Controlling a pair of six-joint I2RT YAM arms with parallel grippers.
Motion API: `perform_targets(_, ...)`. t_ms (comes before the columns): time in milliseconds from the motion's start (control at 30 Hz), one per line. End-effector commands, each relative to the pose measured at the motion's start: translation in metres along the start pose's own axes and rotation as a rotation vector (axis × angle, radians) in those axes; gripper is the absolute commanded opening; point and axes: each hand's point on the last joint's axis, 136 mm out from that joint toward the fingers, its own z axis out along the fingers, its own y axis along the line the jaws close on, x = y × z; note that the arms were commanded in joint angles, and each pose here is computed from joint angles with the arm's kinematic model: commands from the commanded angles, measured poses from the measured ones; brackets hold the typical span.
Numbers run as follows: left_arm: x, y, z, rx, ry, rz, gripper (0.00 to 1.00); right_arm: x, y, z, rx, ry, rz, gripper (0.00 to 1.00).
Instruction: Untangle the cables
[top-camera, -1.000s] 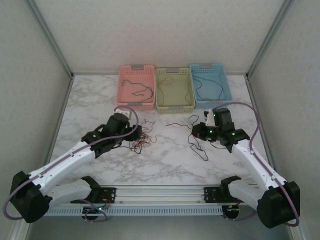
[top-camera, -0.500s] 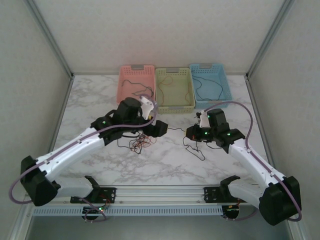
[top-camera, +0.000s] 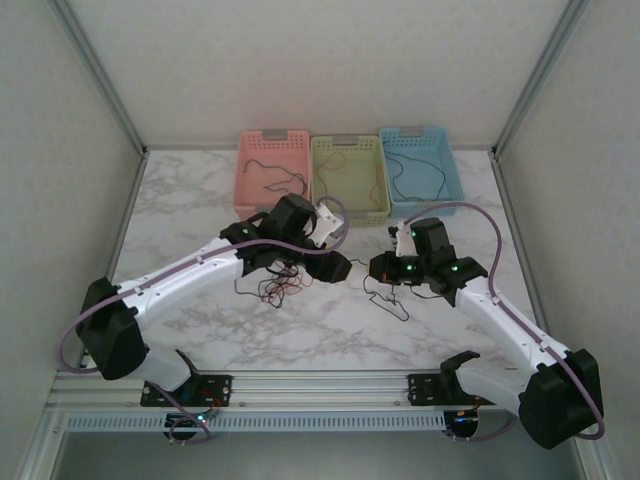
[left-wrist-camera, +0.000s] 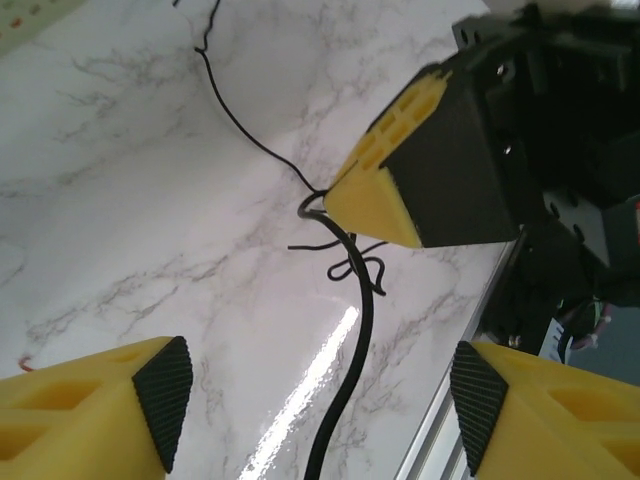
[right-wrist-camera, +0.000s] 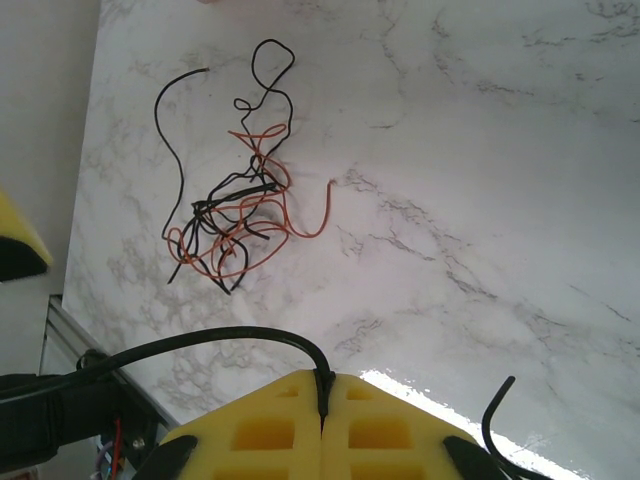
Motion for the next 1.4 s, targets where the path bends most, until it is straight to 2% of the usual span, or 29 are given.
perform_targets(0,0.008,-0.002,0.003,0.013,0.023,0.006,0.49,-0.004,0.01,-0.001,-0.019,0.003,-0.037,0.02)
perform_targets(100,0.003,-0.003,-0.001,0.006,-0.008,0.008,0.18,-0.004,0.01,-0.001,-0.016,0.005,-0.038,0.02)
perform_targets(167,0.002,0.002,-0.003,-0.026,-0.021,0.002,0.03,-0.004,0.01,-0.002,-0.016,0.002,-0.04,0.02)
perform_targets(200,0.001,0.005,-0.005,-0.044,-0.029,0.0,0.0,-0.005,0.01,-0.002,-0.016,-0.001,-0.042,0.03)
perform_targets(333,0.0,0.015,-0.015,-0.117,-0.065,-0.018,0.0,-0.005,0.012,-0.006,-0.012,-0.009,-0.049,0.1)
perform_targets(367,0.0,0.017,-0.018,-0.132,-0.071,-0.022,0.0,-0.006,0.012,-0.007,-0.011,-0.015,-0.052,0.15)
perform_targets(467,0.003,0.024,-0.028,-0.187,-0.088,-0.03,0.0,-0.009,0.013,-0.012,-0.001,-0.036,-0.063,0.45)
perform_targets(500,0.005,0.027,-0.032,-0.207,-0.094,-0.035,0.0,-0.01,0.012,-0.014,0.009,-0.048,-0.067,0.52)
perform_targets(633,0.009,0.03,-0.048,-0.245,-0.112,-0.039,0.0,-0.015,0.01,-0.024,0.037,-0.105,-0.079,0.69)
perform_targets(733,0.013,0.031,-0.059,-0.266,-0.121,-0.039,0.0,-0.016,0.011,-0.029,0.038,-0.131,-0.089,0.76)
perform_targets(900,0.014,0.027,-0.075,-0.269,-0.157,-0.043,0.0,-0.014,0.004,-0.025,0.06,-0.126,-0.085,0.77)
perform_targets(1067,0.004,0.012,-0.096,-0.222,-0.233,-0.044,0.0,-0.006,0.005,-0.011,0.015,-0.07,-0.079,0.66)
perform_targets(1200,-0.007,-0.003,-0.116,-0.173,-0.308,-0.037,0.0,-0.002,-0.002,0.0,0.022,-0.028,-0.048,0.64)
perform_targets(1367,-0.025,0.011,-0.141,-0.287,-0.437,-0.088,0.0,-0.007,-0.003,-0.008,0.041,-0.083,-0.054,0.66)
